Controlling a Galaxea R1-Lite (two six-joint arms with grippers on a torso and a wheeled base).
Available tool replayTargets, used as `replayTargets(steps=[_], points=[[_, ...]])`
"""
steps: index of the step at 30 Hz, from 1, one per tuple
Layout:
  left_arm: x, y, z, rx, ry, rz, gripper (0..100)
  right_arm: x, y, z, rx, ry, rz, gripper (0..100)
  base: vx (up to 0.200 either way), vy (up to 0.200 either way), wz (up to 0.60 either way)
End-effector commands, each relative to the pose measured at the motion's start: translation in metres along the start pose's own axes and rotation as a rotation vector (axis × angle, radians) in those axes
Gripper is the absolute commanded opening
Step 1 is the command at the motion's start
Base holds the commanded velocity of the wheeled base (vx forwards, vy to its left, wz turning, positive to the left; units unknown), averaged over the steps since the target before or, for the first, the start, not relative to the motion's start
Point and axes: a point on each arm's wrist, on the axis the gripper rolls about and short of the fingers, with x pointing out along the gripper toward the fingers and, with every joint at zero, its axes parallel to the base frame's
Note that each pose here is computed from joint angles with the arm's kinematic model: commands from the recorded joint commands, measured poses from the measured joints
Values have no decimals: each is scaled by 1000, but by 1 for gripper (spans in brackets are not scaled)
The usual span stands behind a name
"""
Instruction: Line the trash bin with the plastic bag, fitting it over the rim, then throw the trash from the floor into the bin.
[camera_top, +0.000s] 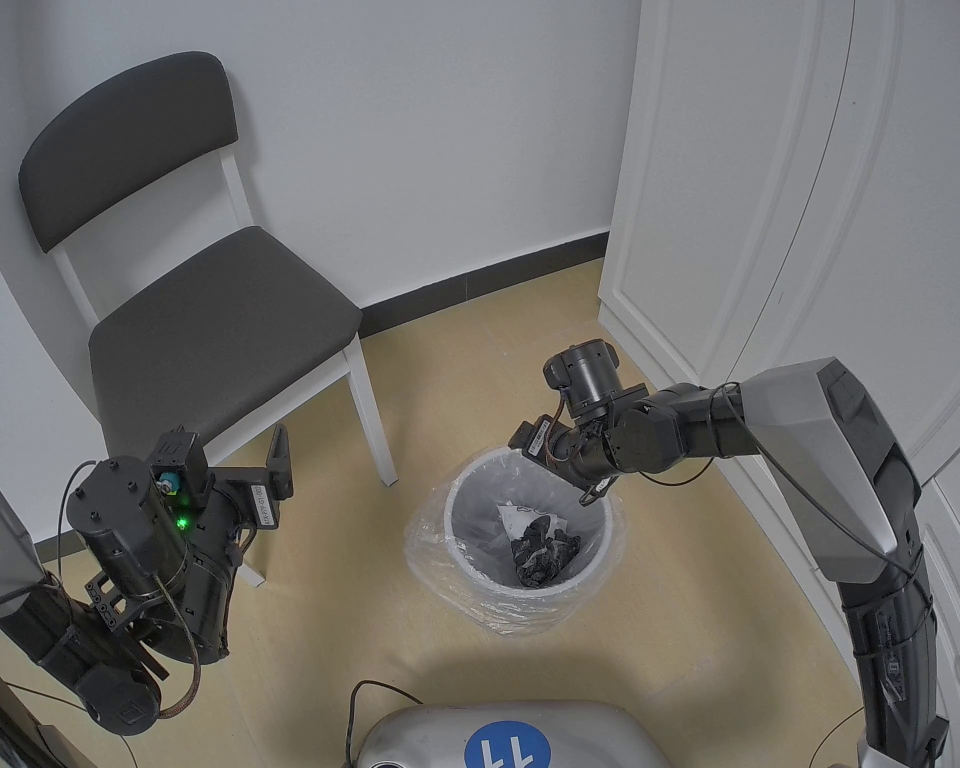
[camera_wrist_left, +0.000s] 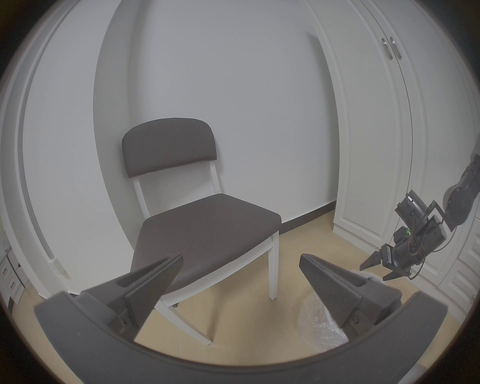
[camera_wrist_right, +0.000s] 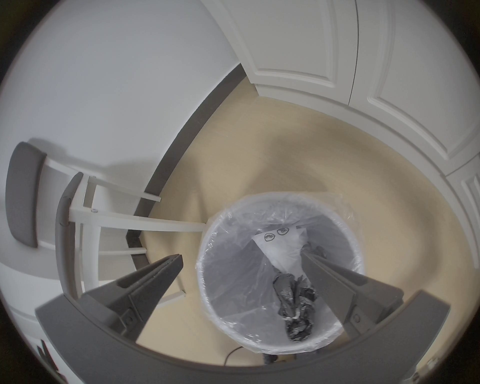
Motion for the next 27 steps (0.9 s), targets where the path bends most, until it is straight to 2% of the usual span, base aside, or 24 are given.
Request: replayTargets(steps=[1,2,6,9,10,12,13,14,16,17,19,22,27], points=[[0,0,0,-2,-1,1,100,-17,0,-1,-68,-5,-22,100,0,0,0],[0,0,0,-2,-1,1,100,-17,-2,-2,-76,-3,-29,100,0,0,0],[0,1,0,-1,-1,2,100,-32,-15,-17,-244,24,-107,100,0,0,0],[0,2,0,-1,-1,9,100,-45,-23,-24,-337,19,-99,100,0,0,0],[0,2,0,-1,-1,9,100,-46,-24,-24,-341,16,-98,100,0,0,0],[1,3,0,-2,1,13,100,-54,-33,-29,-415,-19,-76,100,0,0,0],[1,3,0,1,2,13,100,-55,-34,-30,-423,-19,-76,100,0,0,0],[0,4,-1,3,6,12,100,-60,-41,-33,-469,-33,-67,100,0,0,0],[-6,8,-6,24,27,7,100,-70,-57,-35,-585,-92,-29,100,0,0,0],[-8,8,-7,26,29,5,100,-71,-58,-35,-600,-109,-22,100,0,0,0],[-12,11,-4,24,21,0,100,-79,-70,-32,-672,-220,15,100,0,0,0],[-13,14,2,7,1,4,100,-93,-77,-24,-716,-333,44,100,0,0,0],[-15,18,6,-5,-12,10,100,-126,-89,-5,-766,-428,92,100,0,0,0]])
